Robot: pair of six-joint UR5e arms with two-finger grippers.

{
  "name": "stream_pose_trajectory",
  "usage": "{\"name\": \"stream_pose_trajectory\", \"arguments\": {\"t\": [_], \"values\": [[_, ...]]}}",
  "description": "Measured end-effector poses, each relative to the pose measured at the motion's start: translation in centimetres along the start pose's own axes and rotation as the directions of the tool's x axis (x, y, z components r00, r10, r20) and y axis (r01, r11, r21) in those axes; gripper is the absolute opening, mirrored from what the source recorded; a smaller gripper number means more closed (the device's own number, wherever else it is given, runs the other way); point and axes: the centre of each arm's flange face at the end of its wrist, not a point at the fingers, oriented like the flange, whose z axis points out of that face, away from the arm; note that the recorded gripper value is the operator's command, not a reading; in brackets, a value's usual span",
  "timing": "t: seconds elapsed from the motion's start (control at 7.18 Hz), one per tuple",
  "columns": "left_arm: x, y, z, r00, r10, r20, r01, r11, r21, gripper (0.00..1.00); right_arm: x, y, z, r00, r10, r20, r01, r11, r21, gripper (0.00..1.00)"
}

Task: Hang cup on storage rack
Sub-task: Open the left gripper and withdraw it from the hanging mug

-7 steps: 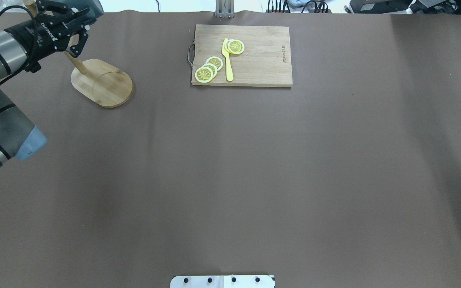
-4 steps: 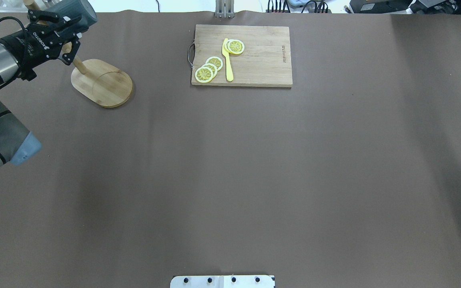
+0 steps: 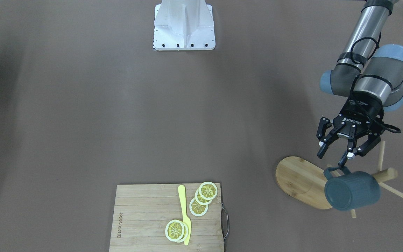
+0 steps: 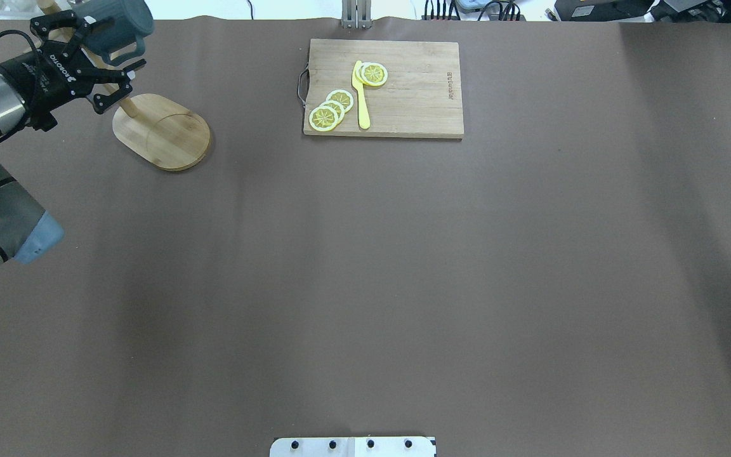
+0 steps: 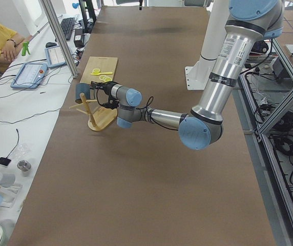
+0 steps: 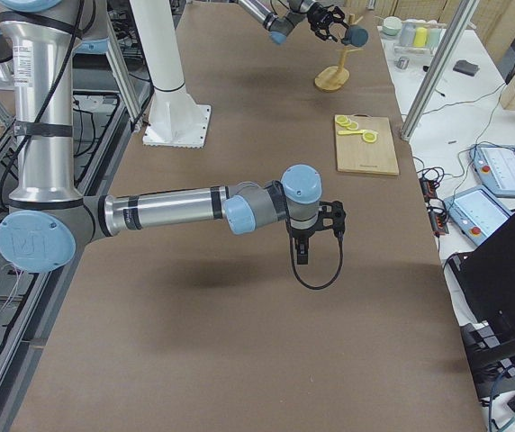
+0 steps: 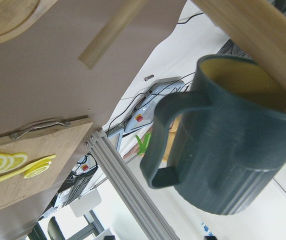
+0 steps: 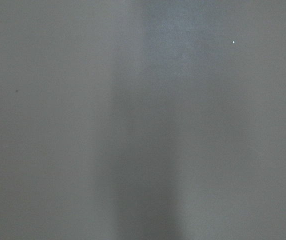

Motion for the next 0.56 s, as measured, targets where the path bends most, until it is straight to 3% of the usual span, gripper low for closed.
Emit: {"name": "stream_pose_trajectory", "arguments": {"t": [0.28,0.56], "values": [[0.8,-1.8,-4.9,0.999,0.02,0.036,-0.019,0.999,-0.028,0.99,0.0,0.0,0.0,1.0,-0.001,-0.003,0.001,1.0,0.001,1.0],[3.7,-3.7,-11.9,0.983,0.159,0.089,-0.156,0.987,-0.038,0.98,-0.1,-0.1,-0.1,1.0,-0.002,-0.003,0.002,1.0,0.003,1.0]]}}
